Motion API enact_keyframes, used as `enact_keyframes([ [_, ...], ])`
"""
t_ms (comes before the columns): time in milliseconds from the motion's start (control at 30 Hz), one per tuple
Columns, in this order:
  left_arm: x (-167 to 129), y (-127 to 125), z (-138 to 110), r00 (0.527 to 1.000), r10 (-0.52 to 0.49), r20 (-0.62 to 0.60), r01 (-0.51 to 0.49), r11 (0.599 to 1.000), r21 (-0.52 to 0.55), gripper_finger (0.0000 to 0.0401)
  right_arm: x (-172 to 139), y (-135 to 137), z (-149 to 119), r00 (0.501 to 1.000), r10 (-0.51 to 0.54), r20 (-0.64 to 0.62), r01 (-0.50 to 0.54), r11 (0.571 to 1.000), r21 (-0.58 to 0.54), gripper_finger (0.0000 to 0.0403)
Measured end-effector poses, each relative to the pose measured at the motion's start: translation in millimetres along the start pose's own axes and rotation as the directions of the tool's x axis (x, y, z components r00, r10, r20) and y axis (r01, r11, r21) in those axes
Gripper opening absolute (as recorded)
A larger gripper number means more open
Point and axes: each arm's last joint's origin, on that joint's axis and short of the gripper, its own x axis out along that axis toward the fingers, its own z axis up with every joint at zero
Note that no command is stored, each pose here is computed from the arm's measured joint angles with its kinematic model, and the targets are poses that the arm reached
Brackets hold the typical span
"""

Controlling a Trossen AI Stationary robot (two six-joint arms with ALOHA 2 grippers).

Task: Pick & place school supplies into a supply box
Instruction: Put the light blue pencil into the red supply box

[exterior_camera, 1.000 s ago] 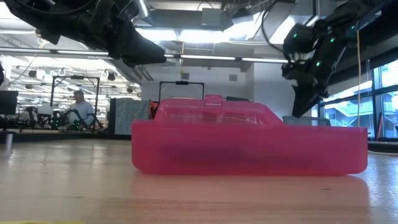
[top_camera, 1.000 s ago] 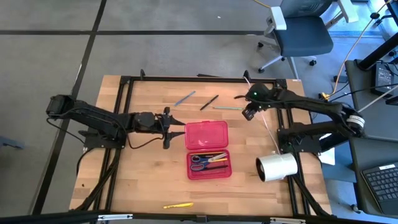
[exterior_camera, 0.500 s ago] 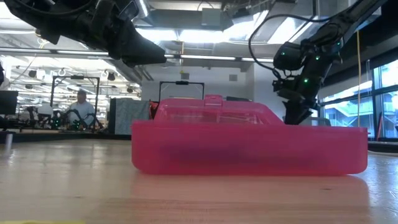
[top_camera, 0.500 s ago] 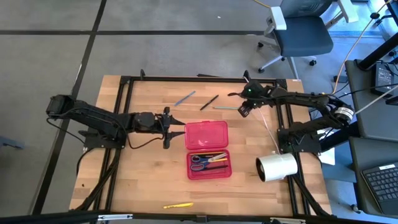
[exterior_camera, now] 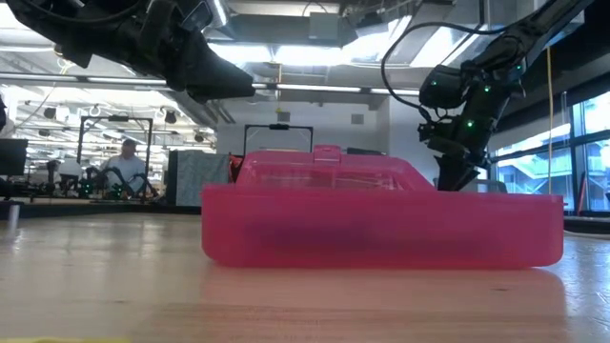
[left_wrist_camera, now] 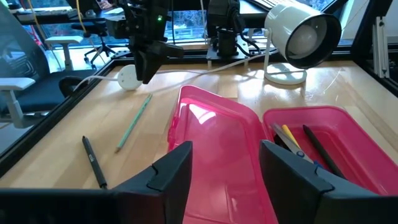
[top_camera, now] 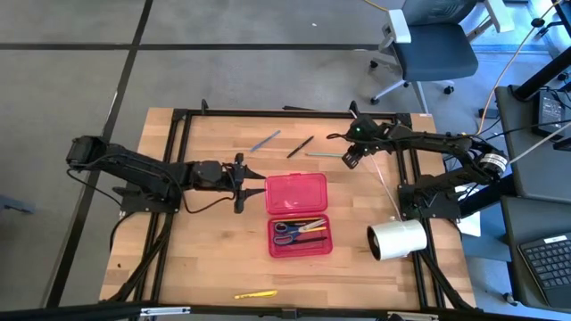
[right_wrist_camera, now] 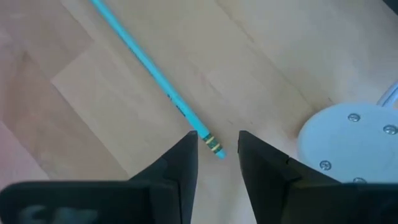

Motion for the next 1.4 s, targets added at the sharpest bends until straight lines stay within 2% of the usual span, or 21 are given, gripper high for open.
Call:
enact_keyframes([
  [367,0,0,0,1.0,0.0,0.0,0.0,1.0,0.0,0.0174,0,0,2,1.0,0.003,0.025,-0.004,0.999,0.05,0.0123],
  [600,0,0,-1,1.0,-0.001,-0.009,0.0,1.0,-0.009,0.0177,0,0,2,1.0,0.001,0.023,-0.002,0.999,0.046,0.0129],
  [833,0,0,-1,1.0,-0.001,-0.009,0.0,1.0,-0.009,0.0173,0,0,4,0.999,-0.001,0.043,0.001,1.0,-0.015,0.0161],
  [967,0,0,-1,1.0,-0.001,-0.008,0.0,1.0,-0.008,0.0177,0,1,5,0.998,0.001,0.057,0.003,0.997,-0.074,0.0167],
  [1067,0,0,-1,1.0,-0.001,-0.008,0.0,1.0,-0.007,0.0177,0,1,5,0.999,0.001,0.05,0.002,0.998,-0.063,0.0167],
  [1133,0,0,-1,1.0,-0.001,-0.008,0.0,1.0,-0.007,0.0176,1,0,3,0.999,0.0,0.032,0.002,0.998,-0.055,0.0168],
  [1233,0,0,-1,1.0,-0.001,-0.009,0.0,1.0,-0.007,0.0173,8,1,0,1.0,0.0,-0.018,-0.002,0.994,-0.106,0.0168],
  [1400,0,0,-1,1.0,-0.002,-0.009,0.002,1.0,-0.007,0.0176,25,3,-3,0.994,0.067,-0.087,-0.082,0.98,-0.182,0.0168],
])
